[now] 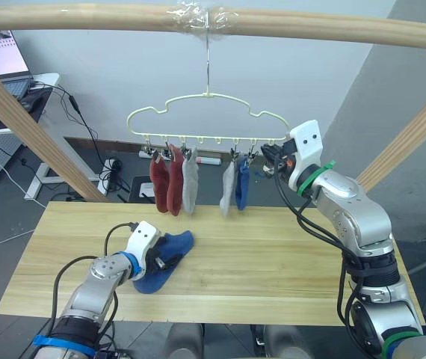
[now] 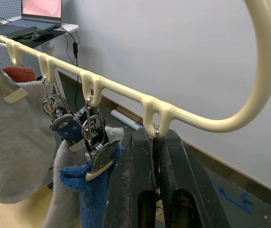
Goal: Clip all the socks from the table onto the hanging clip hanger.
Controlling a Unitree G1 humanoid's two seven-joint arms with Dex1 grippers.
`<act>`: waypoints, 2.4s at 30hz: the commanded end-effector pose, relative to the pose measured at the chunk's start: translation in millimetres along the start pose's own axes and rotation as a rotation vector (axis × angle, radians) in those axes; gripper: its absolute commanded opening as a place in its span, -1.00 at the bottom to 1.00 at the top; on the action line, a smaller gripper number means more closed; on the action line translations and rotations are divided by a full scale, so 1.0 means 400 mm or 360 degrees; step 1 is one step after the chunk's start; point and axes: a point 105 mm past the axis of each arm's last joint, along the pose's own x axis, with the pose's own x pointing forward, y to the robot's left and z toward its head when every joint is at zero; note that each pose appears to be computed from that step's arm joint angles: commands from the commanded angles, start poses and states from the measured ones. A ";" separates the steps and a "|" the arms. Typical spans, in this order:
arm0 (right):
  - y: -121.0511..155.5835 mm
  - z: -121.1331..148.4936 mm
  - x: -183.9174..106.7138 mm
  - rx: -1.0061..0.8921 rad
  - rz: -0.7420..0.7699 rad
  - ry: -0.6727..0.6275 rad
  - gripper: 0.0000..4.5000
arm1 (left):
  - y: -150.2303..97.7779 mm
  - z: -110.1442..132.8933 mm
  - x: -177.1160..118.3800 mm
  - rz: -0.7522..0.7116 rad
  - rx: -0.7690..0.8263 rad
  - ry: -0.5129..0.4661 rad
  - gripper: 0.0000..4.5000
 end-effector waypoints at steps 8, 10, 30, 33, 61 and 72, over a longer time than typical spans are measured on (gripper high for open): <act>-0.034 -0.003 -0.007 0.0083 -0.0053 0.0040 -1.00 | -0.050 -0.001 0.002 -0.0117 -0.0095 -0.0060 -0.79; -0.041 -0.004 -0.012 0.0157 -0.0045 0.0063 -1.00 | -0.053 0.033 0.003 -0.0134 -0.0119 -0.0129 -1.00; -0.033 0.062 -0.054 0.1183 0.0236 0.0308 -1.00 | -0.199 0.512 0.043 -0.0394 -0.0256 -0.0879 -1.00; -0.025 0.053 -0.054 0.1195 0.0234 0.0318 -1.00 | -0.193 0.540 0.049 -0.0331 -0.0282 -0.0942 -1.00; 0.000 0.056 -0.105 0.1084 0.0417 0.0307 0.98 | -0.244 0.561 0.054 -0.0468 -0.0266 -0.0968 -1.00; -0.068 -0.112 -0.240 0.0413 0.0169 0.0616 1.00 | -0.241 0.395 0.134 -0.0493 -0.0496 -0.0665 0.46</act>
